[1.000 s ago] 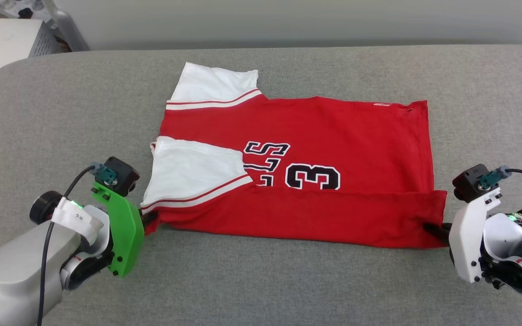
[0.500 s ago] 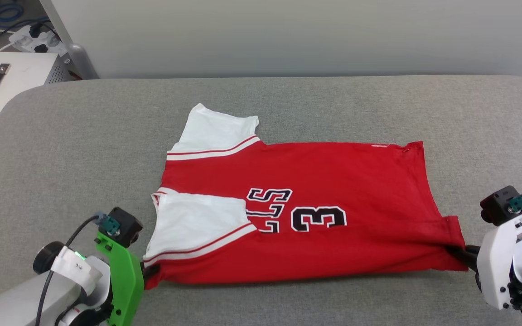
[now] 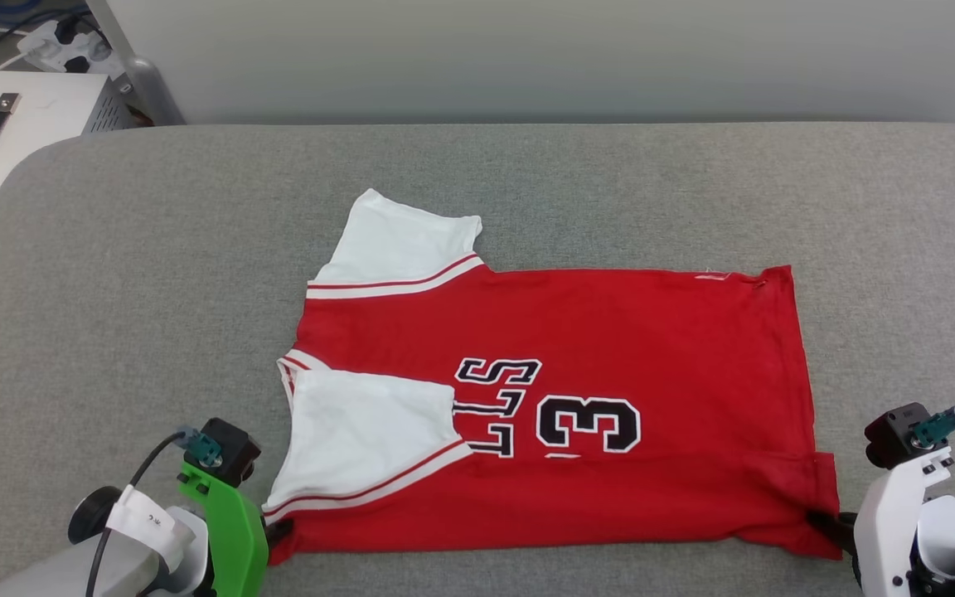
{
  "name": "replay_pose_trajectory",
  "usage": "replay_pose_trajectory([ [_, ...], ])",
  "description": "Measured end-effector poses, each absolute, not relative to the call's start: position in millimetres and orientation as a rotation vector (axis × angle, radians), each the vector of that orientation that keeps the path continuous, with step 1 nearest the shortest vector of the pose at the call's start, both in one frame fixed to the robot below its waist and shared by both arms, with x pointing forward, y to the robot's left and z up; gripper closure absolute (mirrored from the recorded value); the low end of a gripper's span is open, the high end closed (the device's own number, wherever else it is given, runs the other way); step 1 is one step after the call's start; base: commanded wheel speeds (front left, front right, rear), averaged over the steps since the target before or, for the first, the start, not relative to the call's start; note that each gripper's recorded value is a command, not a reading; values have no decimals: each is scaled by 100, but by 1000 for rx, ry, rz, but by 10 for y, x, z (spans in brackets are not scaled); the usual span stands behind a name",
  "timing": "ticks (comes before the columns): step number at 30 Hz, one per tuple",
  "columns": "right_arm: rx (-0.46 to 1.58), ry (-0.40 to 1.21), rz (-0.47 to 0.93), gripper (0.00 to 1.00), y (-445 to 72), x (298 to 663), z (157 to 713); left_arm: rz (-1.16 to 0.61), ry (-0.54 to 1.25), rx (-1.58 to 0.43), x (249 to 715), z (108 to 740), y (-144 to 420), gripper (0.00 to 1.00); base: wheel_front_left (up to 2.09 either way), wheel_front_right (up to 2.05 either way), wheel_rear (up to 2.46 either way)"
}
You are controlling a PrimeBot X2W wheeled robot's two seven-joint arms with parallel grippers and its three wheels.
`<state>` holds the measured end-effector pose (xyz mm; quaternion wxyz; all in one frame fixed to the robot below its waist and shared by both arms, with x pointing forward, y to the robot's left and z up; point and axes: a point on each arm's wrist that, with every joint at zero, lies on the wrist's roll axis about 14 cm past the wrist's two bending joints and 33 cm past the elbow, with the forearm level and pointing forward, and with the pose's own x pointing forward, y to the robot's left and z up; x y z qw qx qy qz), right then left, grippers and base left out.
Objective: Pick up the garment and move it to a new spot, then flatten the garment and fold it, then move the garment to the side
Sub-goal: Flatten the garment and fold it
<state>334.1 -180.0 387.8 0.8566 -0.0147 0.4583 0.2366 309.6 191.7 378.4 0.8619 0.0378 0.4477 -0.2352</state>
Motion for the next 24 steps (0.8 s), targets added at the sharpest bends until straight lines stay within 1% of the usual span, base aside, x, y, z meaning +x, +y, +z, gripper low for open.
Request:
replay_pose_trajectory([
  [1, -19, 958, 497, 68, -1776, 3343, 3867, -488, 933, 77, 3105, 3783, 1921, 100, 0, 0, 0],
  [2, -8, 950, 496, 51, -1755, 3347, 3865, -482, 930, 76, 3110, 3781, 1931, 96, 0, 0, 0],
  [3, 0, 940, 495, 0, -1738, 3347, 3866, -477, 921, 77, 3119, 3784, 1941, 65, 0, 0, 0],
  [4, 2, 924, 492, 0, -1733, 3355, 3874, -470, 907, 80, 3134, 3797, 1954, 0, 0, 0, 0],
  [8, 24, 798, 460, 0, -1760, 3490, 4043, -448, 852, 88, 3182, 3894, 2012, 0, 0, 0, 0],
  [11, 32, 646, 425, 0, -1803, 3659, 4287, -425, 795, 102, 3241, 4023, 2088, 0, 0, 0, 0],
  [14, 49, 447, 364, 0, -1891, 3876, 4629, -392, 707, 109, 3367, 4218, 2161, 0, 0, 0, 0],
  [17, 44, 254, 304, 0, -1962, 4022, 4964, -357, 600, 124, 3584, 4474, 2212, 0, 0, 0, 0],
  [20, 52, 126, 264, 0, -1956, 4072, 5170, -338, 489, 156, 3846, 4743, 2224, 0, 0, 0, 0],
  [24, 60, 30, 237, 0, -1901, 4086, 5323, -315, 358, 163, 4196, 5072, 2197, 0, 0, 0, 0],
])
